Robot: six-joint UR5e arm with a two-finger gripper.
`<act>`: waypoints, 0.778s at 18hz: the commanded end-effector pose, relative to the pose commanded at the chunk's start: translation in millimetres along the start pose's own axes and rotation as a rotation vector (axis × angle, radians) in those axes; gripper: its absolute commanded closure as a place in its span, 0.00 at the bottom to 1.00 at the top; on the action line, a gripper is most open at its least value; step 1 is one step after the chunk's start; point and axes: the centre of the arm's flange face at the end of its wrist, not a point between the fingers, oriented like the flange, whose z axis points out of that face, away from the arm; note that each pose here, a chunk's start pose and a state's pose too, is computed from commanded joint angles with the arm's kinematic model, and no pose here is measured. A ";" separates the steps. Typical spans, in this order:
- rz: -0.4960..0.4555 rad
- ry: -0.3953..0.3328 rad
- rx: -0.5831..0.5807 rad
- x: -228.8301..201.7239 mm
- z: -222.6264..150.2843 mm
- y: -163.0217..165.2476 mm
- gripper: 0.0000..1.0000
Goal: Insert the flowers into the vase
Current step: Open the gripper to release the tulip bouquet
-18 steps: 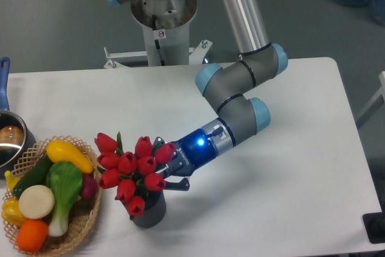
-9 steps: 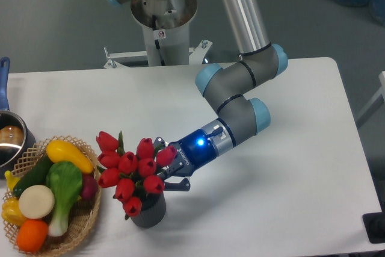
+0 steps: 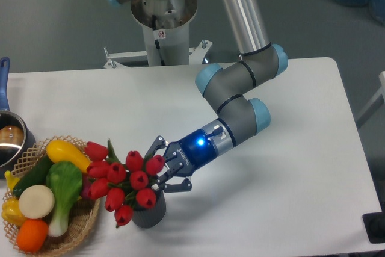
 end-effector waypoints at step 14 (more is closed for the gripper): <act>0.023 -0.003 0.000 -0.5 -1.9 -1.0 0.44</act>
